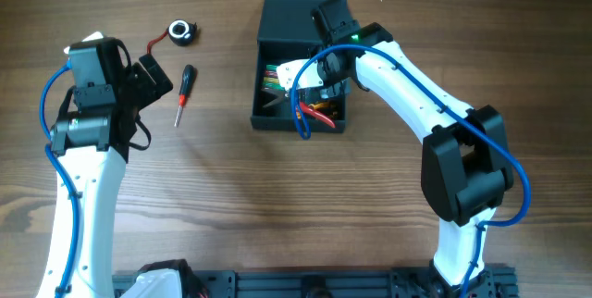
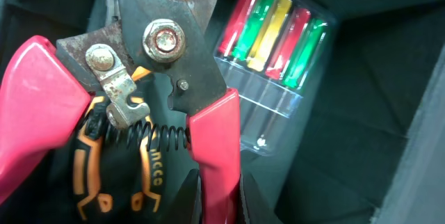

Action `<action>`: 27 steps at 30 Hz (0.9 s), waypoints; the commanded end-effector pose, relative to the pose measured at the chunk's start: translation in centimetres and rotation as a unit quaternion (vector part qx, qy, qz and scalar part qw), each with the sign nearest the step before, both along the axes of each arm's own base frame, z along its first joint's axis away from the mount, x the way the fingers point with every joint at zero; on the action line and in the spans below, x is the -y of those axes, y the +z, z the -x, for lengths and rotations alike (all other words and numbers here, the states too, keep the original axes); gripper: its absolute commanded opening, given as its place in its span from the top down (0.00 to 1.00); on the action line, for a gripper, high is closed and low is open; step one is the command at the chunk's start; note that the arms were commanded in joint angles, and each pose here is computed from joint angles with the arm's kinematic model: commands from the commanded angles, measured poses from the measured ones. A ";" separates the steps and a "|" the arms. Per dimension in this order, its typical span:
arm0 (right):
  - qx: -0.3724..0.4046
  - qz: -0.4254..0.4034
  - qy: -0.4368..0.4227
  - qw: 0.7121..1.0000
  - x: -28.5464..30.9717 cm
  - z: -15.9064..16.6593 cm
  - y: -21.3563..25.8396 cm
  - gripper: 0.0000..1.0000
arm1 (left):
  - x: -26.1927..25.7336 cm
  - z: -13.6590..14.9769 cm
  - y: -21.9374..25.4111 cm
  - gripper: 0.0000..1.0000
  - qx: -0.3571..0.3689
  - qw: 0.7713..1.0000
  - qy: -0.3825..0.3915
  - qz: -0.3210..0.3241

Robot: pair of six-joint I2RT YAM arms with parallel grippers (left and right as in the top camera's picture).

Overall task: Pack container
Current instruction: 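Carry the red snips into the box and release them, then withdraw the right gripper to the upper right corner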

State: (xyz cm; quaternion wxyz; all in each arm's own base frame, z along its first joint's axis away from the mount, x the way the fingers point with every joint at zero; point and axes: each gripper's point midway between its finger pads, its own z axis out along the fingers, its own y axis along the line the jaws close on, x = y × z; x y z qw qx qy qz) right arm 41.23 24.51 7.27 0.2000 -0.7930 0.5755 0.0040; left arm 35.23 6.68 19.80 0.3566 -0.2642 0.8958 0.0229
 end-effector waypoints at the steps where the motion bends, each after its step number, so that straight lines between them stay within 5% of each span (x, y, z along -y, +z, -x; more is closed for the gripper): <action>1: 0.023 0.001 0.009 1.000 -0.3 -1.4 -1.0 0.92 | 0.0 -0.5 0.7 0.00 0.008 1.000 -0.008 -0.002; 4: 0.055 -0.012 -0.010 0.998 -0.7 -3.1 -0.3 0.92 | 0.0 -0.5 0.7 0.00 0.008 1.000 -0.008 -0.002; 12: 0.010 -0.032 -0.006 0.999 -1.2 -1.3 -0.6 0.86 | 0.0 -0.5 0.7 0.00 0.008 1.000 -0.008 -0.002; 18: -0.014 -0.051 -0.053 0.997 -1.4 -1.1 -0.6 0.69 | 0.0 -0.5 0.7 0.00 0.008 1.000 -0.008 -0.002; 23: -0.057 -0.086 -0.195 0.975 -1.3 -1.6 0.0 0.62 | 0.0 -0.5 0.7 0.00 0.008 1.000 -0.008 -0.002; 27: -0.039 -0.128 -0.404 0.905 0.7 -3.8 4.1 0.69 | 0.0 -0.5 0.7 0.00 0.008 1.000 -0.008 -0.002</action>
